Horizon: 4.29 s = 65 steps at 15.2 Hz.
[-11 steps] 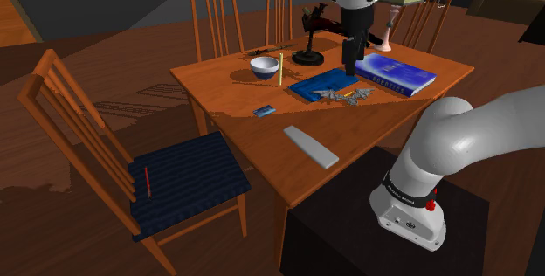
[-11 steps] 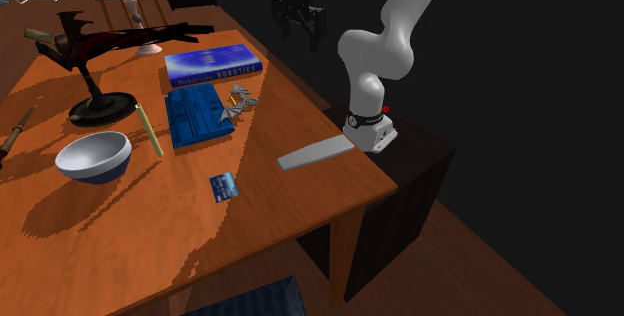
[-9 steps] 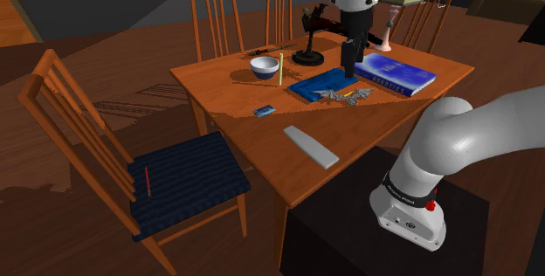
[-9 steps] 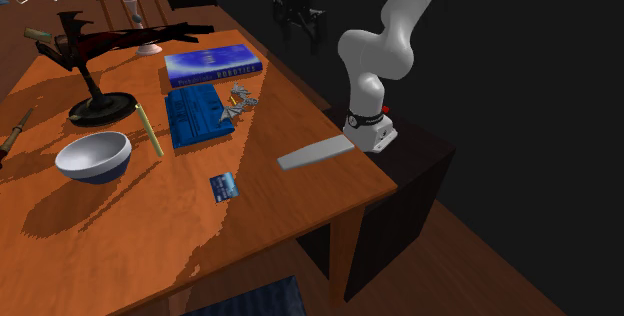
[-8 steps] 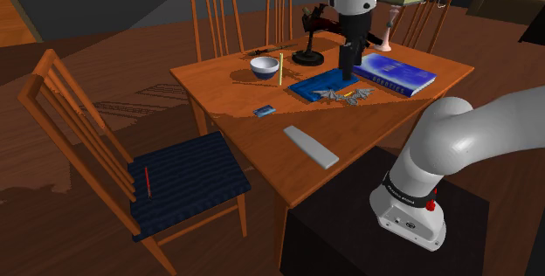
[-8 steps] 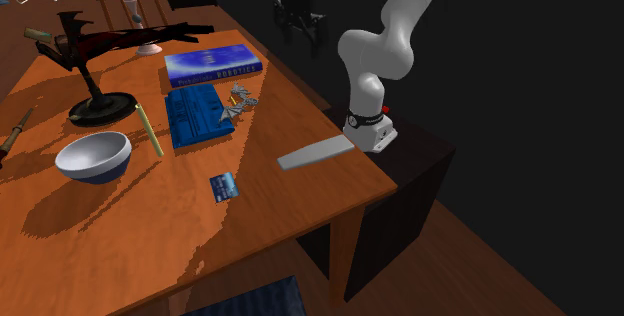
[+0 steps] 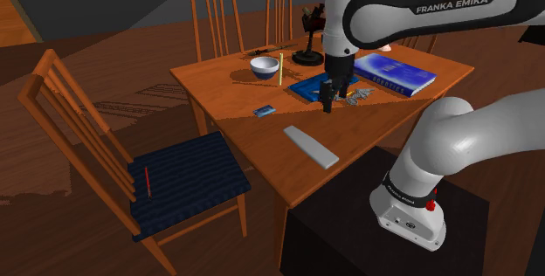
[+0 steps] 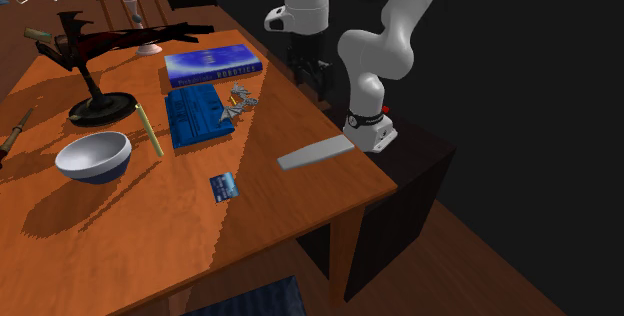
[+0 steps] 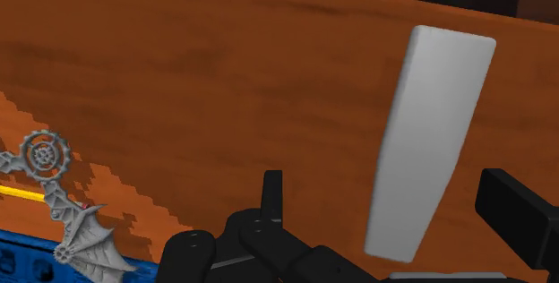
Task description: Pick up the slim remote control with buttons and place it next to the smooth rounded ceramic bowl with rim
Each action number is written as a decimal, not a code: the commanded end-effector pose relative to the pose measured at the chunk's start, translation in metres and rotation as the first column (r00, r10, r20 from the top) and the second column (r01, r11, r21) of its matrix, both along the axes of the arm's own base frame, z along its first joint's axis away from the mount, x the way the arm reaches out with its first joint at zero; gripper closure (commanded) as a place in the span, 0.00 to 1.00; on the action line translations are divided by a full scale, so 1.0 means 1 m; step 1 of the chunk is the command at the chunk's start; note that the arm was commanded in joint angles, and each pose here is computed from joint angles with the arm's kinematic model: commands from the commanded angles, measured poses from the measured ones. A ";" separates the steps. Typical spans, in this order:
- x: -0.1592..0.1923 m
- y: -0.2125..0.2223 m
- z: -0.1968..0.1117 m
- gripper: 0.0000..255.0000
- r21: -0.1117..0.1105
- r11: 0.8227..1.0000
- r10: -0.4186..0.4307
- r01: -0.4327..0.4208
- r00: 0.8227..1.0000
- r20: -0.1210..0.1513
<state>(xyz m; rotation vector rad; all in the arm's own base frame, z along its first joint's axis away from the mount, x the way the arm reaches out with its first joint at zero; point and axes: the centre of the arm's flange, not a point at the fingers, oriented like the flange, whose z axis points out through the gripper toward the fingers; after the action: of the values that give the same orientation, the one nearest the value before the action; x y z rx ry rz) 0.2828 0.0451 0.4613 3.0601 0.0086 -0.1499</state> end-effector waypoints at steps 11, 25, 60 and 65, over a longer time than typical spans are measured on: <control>0.021 0.053 -0.115 0.00 0.070 0.981 -0.187 0.181 0.978 0.090; 0.021 0.052 -0.144 1.00 0.070 0.981 -0.187 0.181 0.978 0.090; 0.021 0.052 -0.007 1.00 0.070 0.981 -0.187 0.181 0.978 0.090; 0.060 0.045 0.002 1.00 0.070 0.981 -0.187 0.181 0.978 0.090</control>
<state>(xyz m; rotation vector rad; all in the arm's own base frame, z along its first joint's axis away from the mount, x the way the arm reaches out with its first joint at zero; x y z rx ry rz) 0.3304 0.0940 0.4629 3.1216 -0.2811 -0.0132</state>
